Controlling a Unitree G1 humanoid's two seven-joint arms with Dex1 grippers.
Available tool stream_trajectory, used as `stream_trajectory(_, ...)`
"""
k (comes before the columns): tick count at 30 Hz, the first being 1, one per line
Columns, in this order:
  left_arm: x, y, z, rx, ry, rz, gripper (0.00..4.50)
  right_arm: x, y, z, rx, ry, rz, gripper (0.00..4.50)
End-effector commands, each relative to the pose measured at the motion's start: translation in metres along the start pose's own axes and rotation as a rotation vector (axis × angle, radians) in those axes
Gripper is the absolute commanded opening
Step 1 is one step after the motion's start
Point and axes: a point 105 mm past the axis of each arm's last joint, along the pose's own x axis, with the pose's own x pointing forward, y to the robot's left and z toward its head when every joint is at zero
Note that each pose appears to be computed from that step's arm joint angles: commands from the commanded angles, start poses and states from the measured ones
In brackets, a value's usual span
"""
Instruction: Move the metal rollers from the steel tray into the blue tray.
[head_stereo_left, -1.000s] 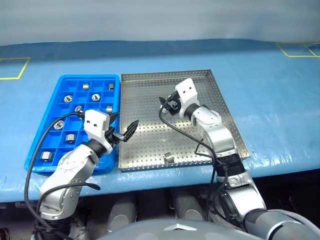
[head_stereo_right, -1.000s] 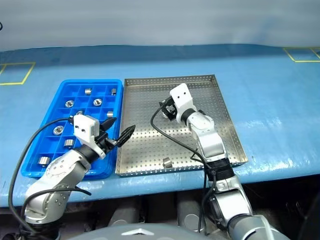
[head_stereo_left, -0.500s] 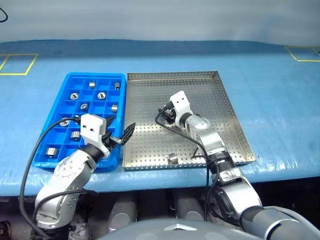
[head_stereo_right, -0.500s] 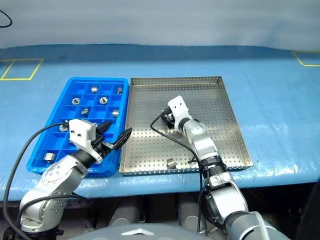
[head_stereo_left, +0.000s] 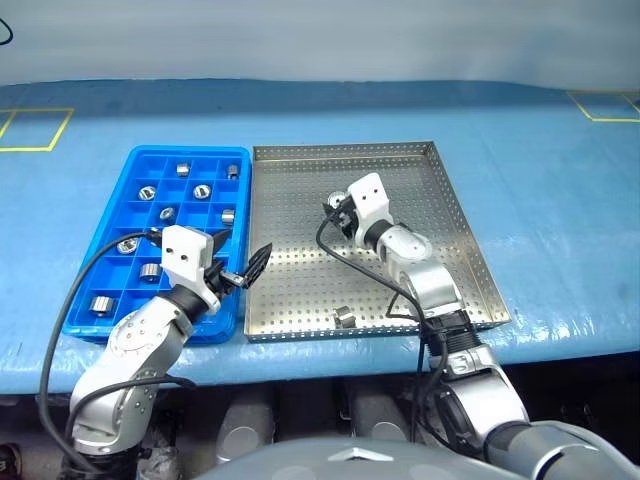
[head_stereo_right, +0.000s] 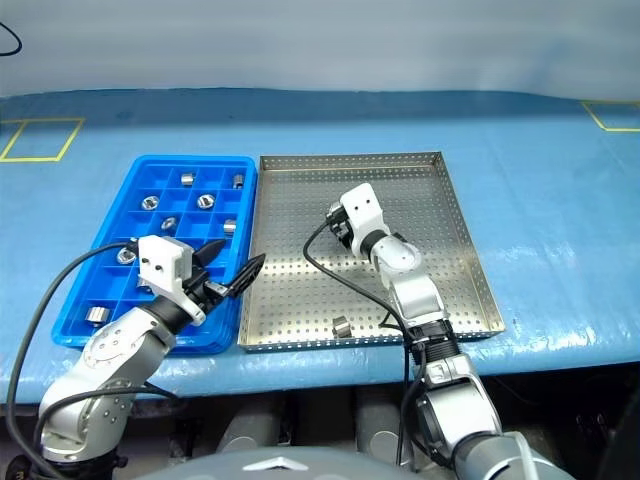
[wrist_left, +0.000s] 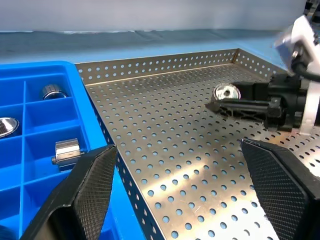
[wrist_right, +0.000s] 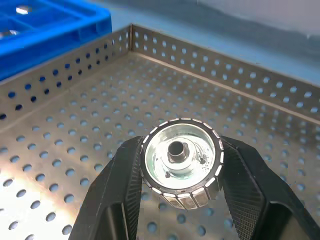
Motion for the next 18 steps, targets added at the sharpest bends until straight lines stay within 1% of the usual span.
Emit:
stream_trajectory(1,-0.004,0.003,0.016,0.04,-0.061,0.007,4.33,-0.011,0.036,0.043,-0.023,-0.129,0.167,2.24)
stream_trajectory(3,-0.007,0.01,0.02,0.039,-0.08,0.044,4.33,-0.017,0.065,0.054,-0.014,-0.159,0.284,2.24)
stream_trajectory(6,-0.017,0.022,0.022,0.061,-0.081,0.097,4.33,-0.026,0.114,0.062,-0.01,-0.174,0.472,2.24)
stream_trajectory(9,-0.032,0.035,0.027,0.078,-0.094,0.153,4.33,-0.028,0.141,0.058,-0.019,-0.156,0.569,2.24)
stream_trajectory(11,-0.048,0.052,0.033,0.108,-0.104,0.236,4.33,-0.025,0.152,0.054,-0.036,-0.139,0.592,2.24)
stream_trajectory(15,-0.075,0.08,0.049,0.138,-0.161,0.401,4.33,-0.02,0.161,0.052,-0.043,-0.129,0.627,2.24)
stream_trajectory(18,-0.085,0.083,0.052,0.146,-0.165,0.428,4.33,-0.015,0.169,0.046,-0.062,-0.11,0.656,2.24)
